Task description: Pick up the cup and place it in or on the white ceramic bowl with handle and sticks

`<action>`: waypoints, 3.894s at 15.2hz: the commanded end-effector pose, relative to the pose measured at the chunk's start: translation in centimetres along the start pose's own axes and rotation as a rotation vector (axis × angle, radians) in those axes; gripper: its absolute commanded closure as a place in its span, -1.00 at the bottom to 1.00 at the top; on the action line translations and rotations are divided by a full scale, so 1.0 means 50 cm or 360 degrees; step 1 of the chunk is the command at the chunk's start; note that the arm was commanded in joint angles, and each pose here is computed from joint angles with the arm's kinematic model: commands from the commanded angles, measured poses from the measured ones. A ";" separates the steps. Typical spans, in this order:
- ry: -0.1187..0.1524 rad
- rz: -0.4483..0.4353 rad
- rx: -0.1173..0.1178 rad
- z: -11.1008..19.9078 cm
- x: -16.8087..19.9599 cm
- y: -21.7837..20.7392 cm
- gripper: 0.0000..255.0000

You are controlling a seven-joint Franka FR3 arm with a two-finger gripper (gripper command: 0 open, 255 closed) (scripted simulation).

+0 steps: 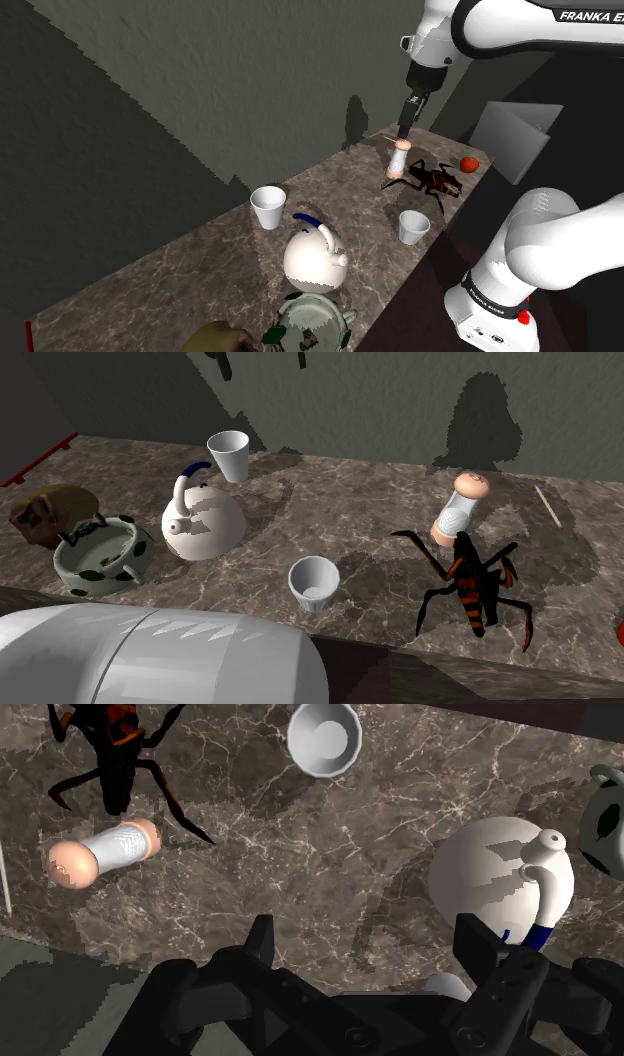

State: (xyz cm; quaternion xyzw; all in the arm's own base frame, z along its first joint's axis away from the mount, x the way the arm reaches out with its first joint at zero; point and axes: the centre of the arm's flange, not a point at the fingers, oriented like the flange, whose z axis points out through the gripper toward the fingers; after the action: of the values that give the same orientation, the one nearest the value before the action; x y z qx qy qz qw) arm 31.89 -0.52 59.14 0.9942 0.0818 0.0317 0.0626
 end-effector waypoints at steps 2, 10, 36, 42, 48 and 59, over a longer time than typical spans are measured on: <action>-0.0020 0.0008 -0.0004 0.026 -0.001 -0.003 -1.00; -0.0177 0.0070 -0.0033 0.232 -0.018 -0.029 -1.00; -0.0483 0.0191 -0.0090 0.702 -0.131 -0.068 -1.00; -0.0483 0.0191 -0.0090 0.702 -0.131 -0.068 1.00; -0.0483 0.0191 -0.0090 0.702 -0.131 -0.068 1.00; -0.0483 0.0191 -0.0090 0.618 -0.126 -0.057 1.00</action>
State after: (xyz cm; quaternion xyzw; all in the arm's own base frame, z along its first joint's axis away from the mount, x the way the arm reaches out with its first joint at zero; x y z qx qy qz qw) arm 27.39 -2.52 27.26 0.9885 0.0109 -0.1126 0.1003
